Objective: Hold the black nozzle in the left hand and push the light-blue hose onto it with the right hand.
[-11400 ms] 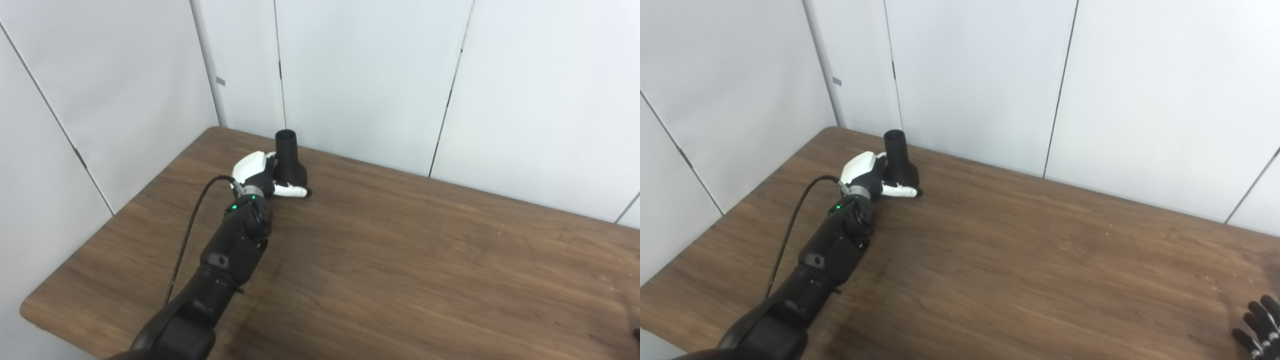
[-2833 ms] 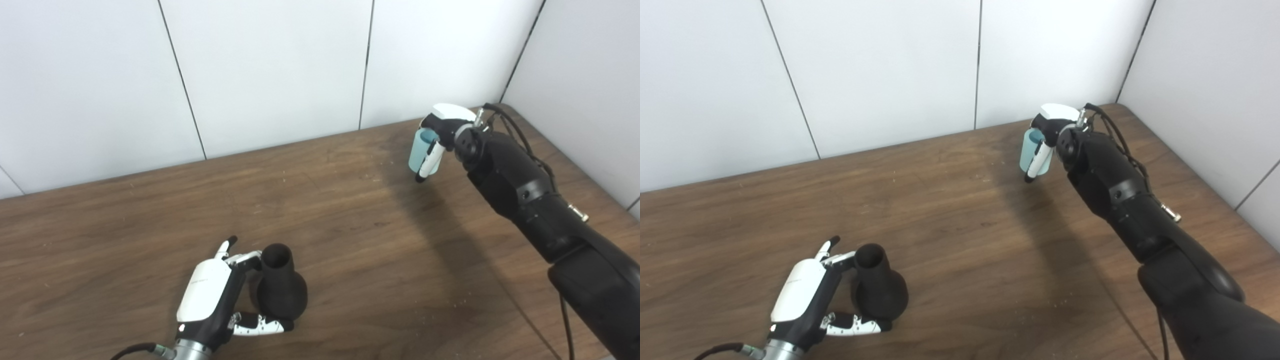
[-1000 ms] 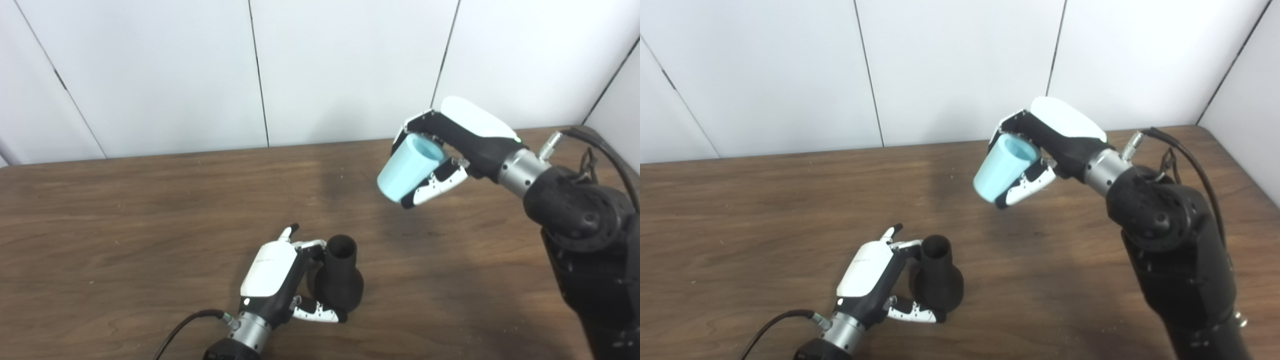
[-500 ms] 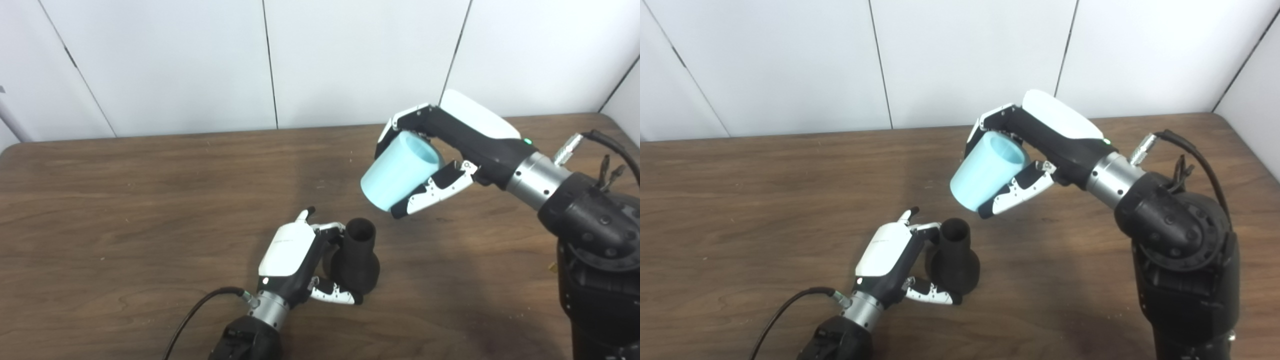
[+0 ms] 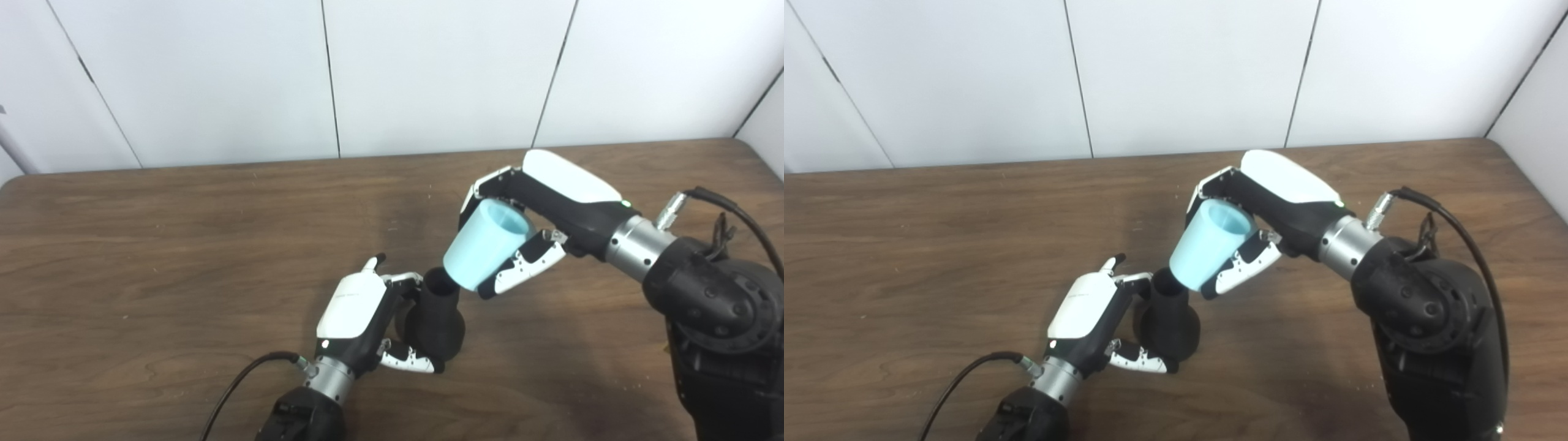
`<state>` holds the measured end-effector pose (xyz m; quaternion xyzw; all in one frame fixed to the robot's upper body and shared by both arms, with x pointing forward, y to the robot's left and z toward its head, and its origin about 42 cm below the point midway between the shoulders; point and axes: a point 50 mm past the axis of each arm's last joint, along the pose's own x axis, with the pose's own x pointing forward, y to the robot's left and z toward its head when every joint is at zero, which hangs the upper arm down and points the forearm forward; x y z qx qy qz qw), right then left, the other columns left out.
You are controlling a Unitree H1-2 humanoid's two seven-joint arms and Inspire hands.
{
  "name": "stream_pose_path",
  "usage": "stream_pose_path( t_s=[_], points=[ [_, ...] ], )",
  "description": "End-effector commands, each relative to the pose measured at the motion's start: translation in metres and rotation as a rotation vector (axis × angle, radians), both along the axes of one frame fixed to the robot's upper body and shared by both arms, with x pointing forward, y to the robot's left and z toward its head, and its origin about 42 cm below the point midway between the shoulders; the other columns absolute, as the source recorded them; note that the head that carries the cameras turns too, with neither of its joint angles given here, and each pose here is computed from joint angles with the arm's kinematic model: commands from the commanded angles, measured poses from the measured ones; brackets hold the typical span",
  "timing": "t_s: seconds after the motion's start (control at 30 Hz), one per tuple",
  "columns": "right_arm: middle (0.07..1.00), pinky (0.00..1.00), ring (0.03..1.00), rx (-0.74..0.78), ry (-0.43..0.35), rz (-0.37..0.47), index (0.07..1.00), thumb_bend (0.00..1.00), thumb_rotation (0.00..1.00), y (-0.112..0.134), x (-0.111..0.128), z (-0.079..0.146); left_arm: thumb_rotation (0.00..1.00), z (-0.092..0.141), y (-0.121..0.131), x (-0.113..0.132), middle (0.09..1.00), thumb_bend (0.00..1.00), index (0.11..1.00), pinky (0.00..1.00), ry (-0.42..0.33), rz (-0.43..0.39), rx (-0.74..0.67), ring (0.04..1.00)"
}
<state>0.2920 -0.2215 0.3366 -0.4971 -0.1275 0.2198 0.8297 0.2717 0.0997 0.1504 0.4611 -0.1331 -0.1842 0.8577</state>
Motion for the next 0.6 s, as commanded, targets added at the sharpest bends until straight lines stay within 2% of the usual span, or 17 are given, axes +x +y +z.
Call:
stream_pose_path(
  t_s=[0.0, 0.33, 0.57],
  points=[
    [0.497, 0.3, 0.428, 0.028, -0.057, -0.006, 0.505, 0.5, 0.0, 0.0004, 0.0017, 0.01, 0.0, -0.0157, 0.0051, -0.0039, 0.457, 0.52, 0.508, 1.0, 0.064, -0.007, 0.077, 0.643],
    [0.498, 0.3, 0.422, 0.085, -0.037, 0.016, 0.507, 0.5, 0.0, 0.0049, 0.0019, 0.01, 0.0, -0.0159, 0.0038, -0.004, 0.456, 0.52, 0.509, 1.0, 0.063, -0.009, 0.08, 0.644],
    [0.497, 0.3, 0.424, 0.116, -0.013, 0.01, 0.506, 0.5, 0.0, 0.0037, 0.0035, 0.0023, 0.0, -0.0154, 0.0028, -0.0029, 0.456, 0.52, 0.508, 1.0, 0.061, -0.013, 0.077, 0.646]
  ],
)
